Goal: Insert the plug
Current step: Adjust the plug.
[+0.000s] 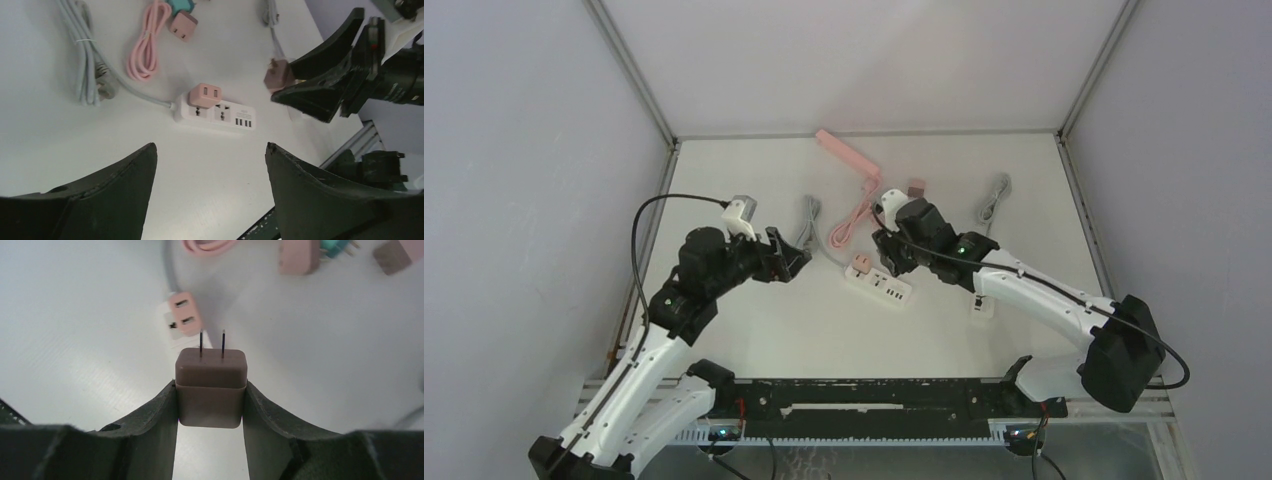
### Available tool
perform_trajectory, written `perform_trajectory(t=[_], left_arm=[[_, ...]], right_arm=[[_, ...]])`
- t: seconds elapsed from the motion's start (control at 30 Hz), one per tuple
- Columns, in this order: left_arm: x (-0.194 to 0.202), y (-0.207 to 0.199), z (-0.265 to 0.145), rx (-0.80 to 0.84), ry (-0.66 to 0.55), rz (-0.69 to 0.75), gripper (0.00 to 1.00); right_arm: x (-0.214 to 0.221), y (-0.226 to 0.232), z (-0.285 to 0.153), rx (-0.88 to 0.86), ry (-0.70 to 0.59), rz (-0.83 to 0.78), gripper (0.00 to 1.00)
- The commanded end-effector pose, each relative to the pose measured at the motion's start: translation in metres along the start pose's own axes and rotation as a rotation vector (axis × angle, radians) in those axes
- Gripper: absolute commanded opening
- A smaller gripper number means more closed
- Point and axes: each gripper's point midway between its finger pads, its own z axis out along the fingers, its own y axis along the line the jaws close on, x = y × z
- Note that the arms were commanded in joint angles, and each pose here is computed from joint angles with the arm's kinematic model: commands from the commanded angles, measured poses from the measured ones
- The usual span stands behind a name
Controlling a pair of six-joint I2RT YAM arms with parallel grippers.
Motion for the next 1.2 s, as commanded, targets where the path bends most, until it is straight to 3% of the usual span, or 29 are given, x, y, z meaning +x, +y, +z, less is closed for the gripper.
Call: perform_trajectory(t=[0.0,0.5,0.97,1.17], left_arm=[[-0.024,-0.041,-0.002,0.175,-0.042,-0.026,0.83],[0.001,-0.076,0.014,0.375,0.086,-0.084,0.75],[0.03,-0.089,0.029,0.452,0.227,-0.096,0.69],[0.034,-0.092,0.031,0.484,0.245,-0.103,0.58]], right_arm=[[-0.035,0.033,-0.011,-0.11,-0.158,-0.139,0.38],[-0.045,0.115,-0.031,-0.358,-0.286,-0.402,0.37],[-0.056,0.125,-0.037,-0.393,-0.347,-0.441,0.36],[-0.054,0.128,-0.039,-0.397,-0.342,-0.453,0.36]])
